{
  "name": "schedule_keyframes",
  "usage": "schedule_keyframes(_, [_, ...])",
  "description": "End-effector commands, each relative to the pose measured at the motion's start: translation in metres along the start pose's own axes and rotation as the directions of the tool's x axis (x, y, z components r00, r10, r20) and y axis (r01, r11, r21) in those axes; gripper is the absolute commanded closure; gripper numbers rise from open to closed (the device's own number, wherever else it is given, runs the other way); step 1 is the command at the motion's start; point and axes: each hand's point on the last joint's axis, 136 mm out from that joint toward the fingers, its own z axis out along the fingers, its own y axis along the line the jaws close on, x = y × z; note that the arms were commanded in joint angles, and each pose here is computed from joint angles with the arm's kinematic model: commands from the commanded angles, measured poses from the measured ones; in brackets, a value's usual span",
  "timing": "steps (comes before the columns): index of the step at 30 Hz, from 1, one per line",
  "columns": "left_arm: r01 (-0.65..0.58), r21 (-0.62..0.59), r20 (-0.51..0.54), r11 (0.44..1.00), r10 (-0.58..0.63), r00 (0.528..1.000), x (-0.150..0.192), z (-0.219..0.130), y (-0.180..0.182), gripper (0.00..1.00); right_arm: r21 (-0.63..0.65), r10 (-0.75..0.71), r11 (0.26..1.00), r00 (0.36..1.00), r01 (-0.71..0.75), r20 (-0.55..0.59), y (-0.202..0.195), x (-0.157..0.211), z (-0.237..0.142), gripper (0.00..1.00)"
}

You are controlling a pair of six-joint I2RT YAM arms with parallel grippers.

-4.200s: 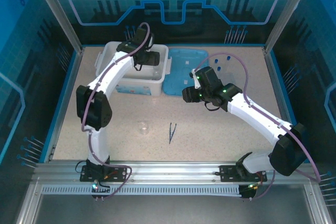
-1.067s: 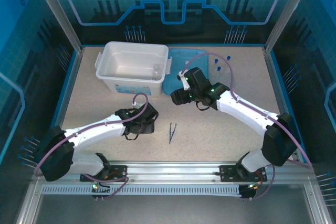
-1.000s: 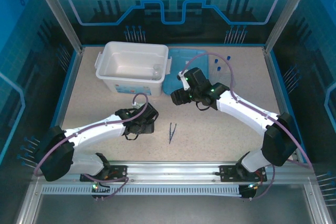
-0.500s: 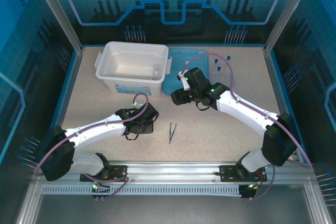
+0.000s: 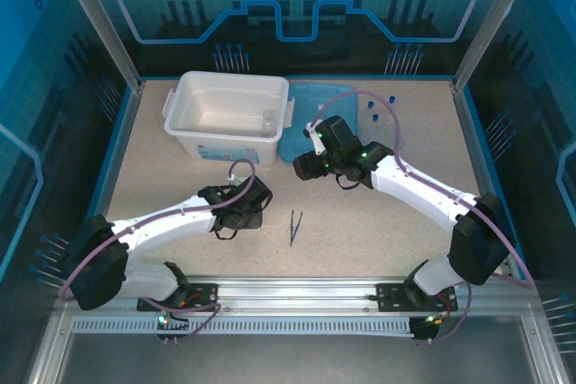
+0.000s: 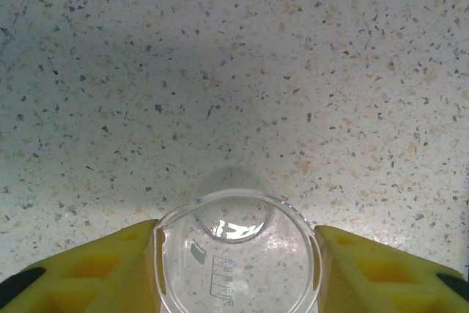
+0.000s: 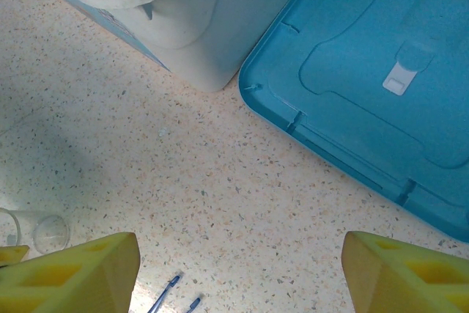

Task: Organize the chemistry lab equipment

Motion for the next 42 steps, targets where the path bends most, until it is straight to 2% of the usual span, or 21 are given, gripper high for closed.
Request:
schedule_keyframes(1, [-0.041, 0.002, 0.031, 0.999, 0.041, 0.999, -0.011, -0.016, -0.004, 0.51, -0.005, -0.006, 1.000, 1.000, 0.006, 0.003, 0.003, 0.000, -0.001, 0.26])
schedule_keyframes(7, [-0.073, 0.015, 0.084, 0.997, 0.072, 0.994, -0.032, -0.047, -0.008, 0.52, -0.009, -0.003, 1.000, 1.000, 0.004, 0.013, 0.003, -0.005, -0.002, 0.26])
schedule_keyframes(12, [-0.124, 0.002, 0.158, 0.992, 0.122, 0.980, -0.063, -0.081, -0.011, 0.52, -0.015, -0.001, 1.000, 1.000, 0.001, 0.018, 0.003, -0.007, -0.004, 0.26])
schedule_keyframes(20, [-0.113, 0.043, 0.312, 0.993, 0.095, 0.945, -0.141, -0.136, -0.007, 0.51, -0.025, 0.008, 1.000, 0.999, -0.007, 0.032, 0.003, -0.010, -0.009, 0.26])
schedule_keyframes(28, [-0.077, 0.072, 0.438, 0.994, 0.038, 0.898, -0.224, -0.165, -0.006, 0.51, -0.034, 0.022, 0.999, 0.999, -0.021, 0.032, 0.004, -0.009, -0.010, 0.27])
schedule_keyframes(33, [-0.048, 0.064, 0.445, 0.997, 0.014, 0.895, -0.264, -0.151, 0.000, 0.51, -0.030, 0.027, 0.999, 0.999, -0.026, 0.028, 0.003, -0.008, -0.010, 0.27])
schedule_keyframes(42, [0.037, 0.062, 0.384, 0.997, -0.058, 0.922, -0.305, -0.091, 0.021, 0.51, -0.023, 0.029, 0.999, 0.999, -0.029, 0.020, 0.001, -0.004, -0.012, 0.27])
